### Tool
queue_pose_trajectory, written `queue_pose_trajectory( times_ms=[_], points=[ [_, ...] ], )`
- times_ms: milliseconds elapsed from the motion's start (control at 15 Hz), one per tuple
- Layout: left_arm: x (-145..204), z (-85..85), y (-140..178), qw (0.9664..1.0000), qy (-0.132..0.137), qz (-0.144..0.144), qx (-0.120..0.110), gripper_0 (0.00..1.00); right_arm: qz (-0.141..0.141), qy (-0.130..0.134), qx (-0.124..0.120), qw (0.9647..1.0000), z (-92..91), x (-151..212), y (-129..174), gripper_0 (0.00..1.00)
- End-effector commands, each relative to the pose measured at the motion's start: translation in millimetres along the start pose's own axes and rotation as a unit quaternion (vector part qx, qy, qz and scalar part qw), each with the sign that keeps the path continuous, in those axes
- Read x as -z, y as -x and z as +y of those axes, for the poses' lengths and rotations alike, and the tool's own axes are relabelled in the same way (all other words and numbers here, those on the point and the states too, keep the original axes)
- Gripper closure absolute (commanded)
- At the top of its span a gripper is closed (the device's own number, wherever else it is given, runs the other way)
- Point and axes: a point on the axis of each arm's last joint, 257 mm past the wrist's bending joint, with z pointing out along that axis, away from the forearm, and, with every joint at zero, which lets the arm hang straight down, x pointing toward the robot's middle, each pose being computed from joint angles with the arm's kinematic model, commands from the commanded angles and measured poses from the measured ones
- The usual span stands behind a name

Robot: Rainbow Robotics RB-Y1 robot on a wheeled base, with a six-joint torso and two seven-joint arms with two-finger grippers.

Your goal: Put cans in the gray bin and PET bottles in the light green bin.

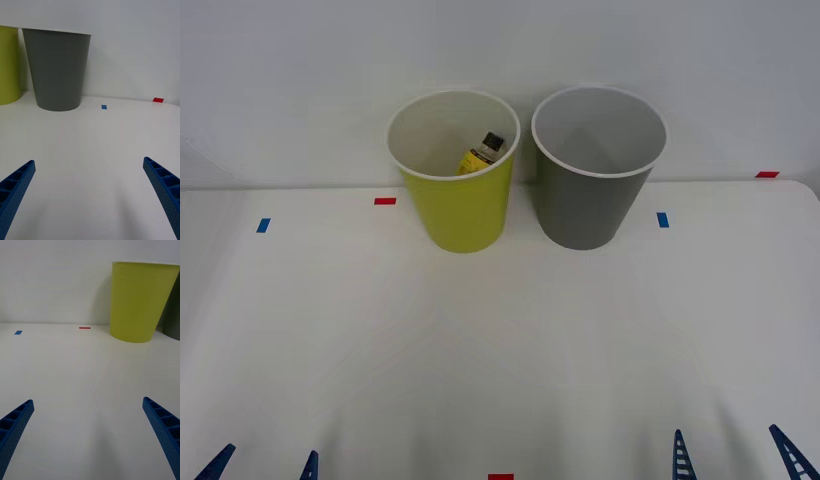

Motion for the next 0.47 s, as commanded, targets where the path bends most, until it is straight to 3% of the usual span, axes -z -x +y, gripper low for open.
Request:
queue_pose_trajectory(
  times_ms=[67,467],
  points=[
    [0.0,0.0,-0.1,1.0000,0.000,0.000,0.000,0.00,0.000,0.000,0.000,1.0000,0.0,0.0,0.0,0.00],
    [0.0,0.0,-0.1,1.0000,0.000,0.000,0.000,0.00,0.000,0.000,0.000,1.0000,0.0,0.0,0.0,0.00]
  ],
)
